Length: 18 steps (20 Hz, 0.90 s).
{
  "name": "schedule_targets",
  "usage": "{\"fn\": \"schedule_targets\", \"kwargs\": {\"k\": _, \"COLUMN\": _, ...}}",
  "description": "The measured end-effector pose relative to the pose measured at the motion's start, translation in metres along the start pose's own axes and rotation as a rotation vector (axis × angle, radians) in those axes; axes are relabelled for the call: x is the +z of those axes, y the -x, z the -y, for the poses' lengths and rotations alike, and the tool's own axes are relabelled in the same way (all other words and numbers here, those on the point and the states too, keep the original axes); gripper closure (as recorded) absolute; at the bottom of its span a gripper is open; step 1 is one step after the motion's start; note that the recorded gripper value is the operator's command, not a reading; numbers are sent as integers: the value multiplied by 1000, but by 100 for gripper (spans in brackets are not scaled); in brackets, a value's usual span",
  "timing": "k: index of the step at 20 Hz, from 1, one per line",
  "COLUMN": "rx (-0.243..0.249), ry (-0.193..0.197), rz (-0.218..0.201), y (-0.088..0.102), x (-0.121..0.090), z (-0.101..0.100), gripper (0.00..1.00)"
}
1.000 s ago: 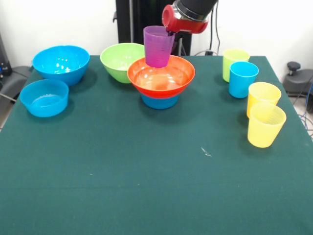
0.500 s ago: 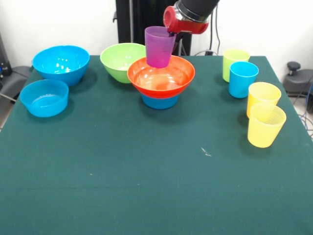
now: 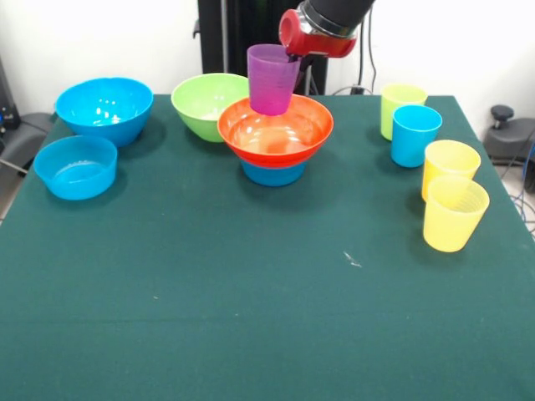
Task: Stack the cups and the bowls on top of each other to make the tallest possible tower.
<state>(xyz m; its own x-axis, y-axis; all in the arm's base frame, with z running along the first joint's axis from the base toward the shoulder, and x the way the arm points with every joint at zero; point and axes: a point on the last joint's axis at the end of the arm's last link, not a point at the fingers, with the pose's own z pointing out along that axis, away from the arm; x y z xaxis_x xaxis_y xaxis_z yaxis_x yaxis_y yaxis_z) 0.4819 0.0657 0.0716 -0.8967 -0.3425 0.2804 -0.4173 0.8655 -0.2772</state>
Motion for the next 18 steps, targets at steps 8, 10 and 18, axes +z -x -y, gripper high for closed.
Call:
{"fn": "schedule_targets", "kwargs": {"k": 8, "rx": -3, "ry": -1, "rz": 1, "y": 0, "x": -1, "z": -1, "gripper": 100}}
{"fn": "schedule_targets", "kwargs": {"k": 10, "rx": -4, "ry": -2, "rz": 1, "y": 0, "x": -1, "z": -2, "gripper": 100}}
{"fn": "schedule_targets", "kwargs": {"k": 18, "rx": -2, "ry": -11, "rz": -10, "y": -2, "x": 2, "z": -10, "gripper": 100}}
